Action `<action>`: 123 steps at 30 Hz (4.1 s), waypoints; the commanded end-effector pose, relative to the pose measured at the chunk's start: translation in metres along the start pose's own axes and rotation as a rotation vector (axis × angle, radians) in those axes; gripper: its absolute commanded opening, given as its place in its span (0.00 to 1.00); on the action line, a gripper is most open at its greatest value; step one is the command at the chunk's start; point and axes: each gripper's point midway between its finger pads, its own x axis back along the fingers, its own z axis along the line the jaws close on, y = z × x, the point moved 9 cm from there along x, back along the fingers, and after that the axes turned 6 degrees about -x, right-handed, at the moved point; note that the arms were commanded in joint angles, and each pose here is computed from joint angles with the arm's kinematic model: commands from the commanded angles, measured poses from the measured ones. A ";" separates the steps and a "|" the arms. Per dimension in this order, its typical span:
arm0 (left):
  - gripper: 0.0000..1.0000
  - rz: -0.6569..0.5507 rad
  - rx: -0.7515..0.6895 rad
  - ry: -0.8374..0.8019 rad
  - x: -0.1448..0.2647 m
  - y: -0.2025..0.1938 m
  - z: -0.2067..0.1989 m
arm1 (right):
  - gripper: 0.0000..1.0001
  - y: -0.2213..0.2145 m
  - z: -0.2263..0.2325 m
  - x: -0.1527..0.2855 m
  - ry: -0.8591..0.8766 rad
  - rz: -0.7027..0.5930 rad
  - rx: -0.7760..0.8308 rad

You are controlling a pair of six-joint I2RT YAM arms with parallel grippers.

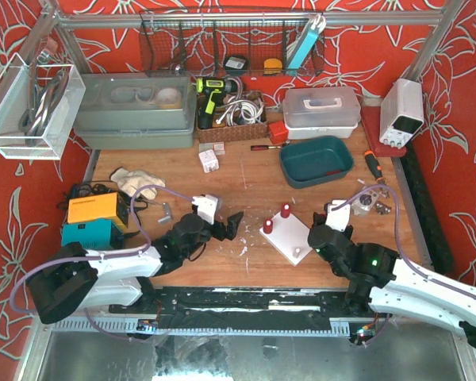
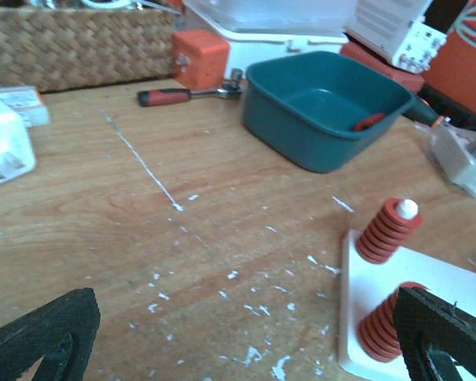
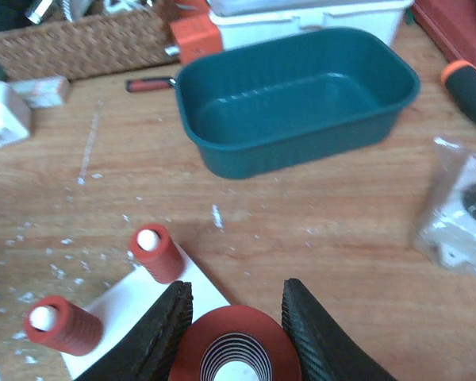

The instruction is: Install the large spring

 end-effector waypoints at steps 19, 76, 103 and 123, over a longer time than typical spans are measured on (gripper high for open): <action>1.00 -0.047 0.016 0.064 0.008 0.007 0.008 | 0.00 -0.047 -0.015 -0.031 -0.136 -0.052 -0.006; 1.00 0.129 0.248 -0.044 0.024 0.068 -0.016 | 0.90 0.096 0.016 -0.116 -0.089 0.018 -0.209; 1.00 0.305 0.085 0.127 0.058 0.110 -0.007 | 0.59 0.093 -0.050 -0.239 -0.738 0.534 -0.451; 1.00 0.299 0.052 0.113 0.049 0.123 -0.012 | 0.52 0.058 -0.061 -0.270 -0.707 0.601 -0.524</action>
